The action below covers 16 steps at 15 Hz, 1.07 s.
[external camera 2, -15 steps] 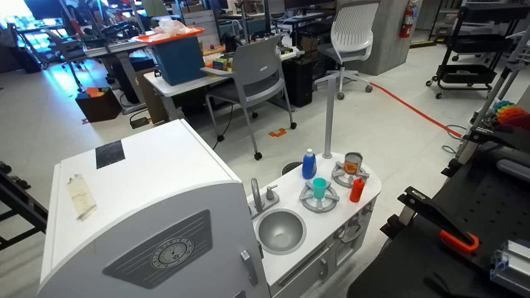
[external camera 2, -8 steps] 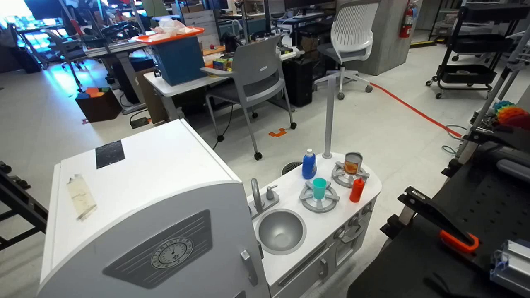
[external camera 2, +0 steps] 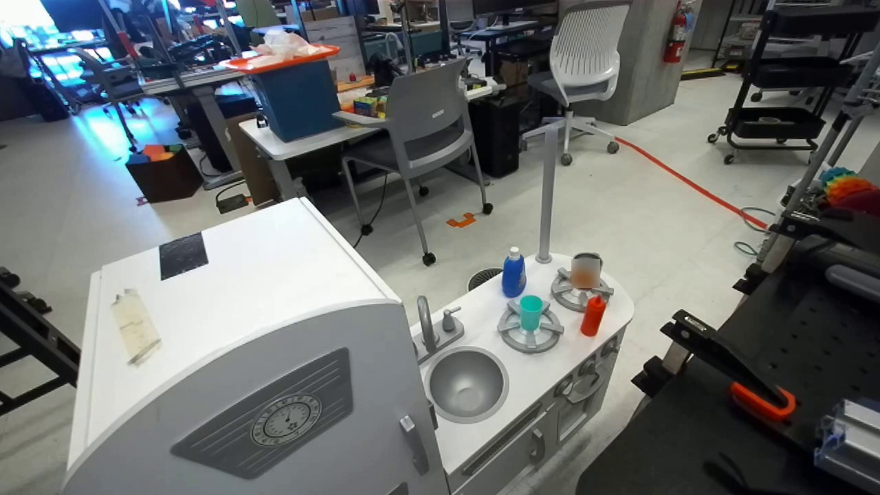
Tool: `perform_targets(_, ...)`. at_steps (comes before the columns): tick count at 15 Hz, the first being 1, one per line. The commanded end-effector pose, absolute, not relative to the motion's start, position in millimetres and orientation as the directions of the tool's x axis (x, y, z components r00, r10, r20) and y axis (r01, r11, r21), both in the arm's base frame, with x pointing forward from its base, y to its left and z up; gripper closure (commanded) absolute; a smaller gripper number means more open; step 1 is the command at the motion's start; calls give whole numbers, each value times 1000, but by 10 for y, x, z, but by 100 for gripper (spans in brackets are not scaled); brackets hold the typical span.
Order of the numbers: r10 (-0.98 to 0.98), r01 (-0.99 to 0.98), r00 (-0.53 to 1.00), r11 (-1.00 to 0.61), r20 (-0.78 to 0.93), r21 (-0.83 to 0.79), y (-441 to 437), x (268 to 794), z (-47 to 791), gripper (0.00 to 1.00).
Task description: Turn the faucet to the right
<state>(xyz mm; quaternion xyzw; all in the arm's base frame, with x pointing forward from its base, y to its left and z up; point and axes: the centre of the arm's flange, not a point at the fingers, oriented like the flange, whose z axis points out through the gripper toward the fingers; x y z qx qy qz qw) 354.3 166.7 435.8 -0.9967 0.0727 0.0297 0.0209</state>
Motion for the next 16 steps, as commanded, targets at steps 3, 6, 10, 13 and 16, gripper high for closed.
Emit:
perform_targets(3,-178,-177,983,-984,-50,12,1669,4619,3409,0)
perform_targets(6,-247,-249,966,-968,-78,-13,1701,4938,2819,0)
perform_targets(10,-311,-316,943,-948,-116,-31,1859,5315,2083,0)
perform_targets(13,-364,-372,923,-927,-125,-43,2054,5634,1614,0)
perform_targets(16,-419,-430,900,-898,-122,-88,2263,5899,1150,0)
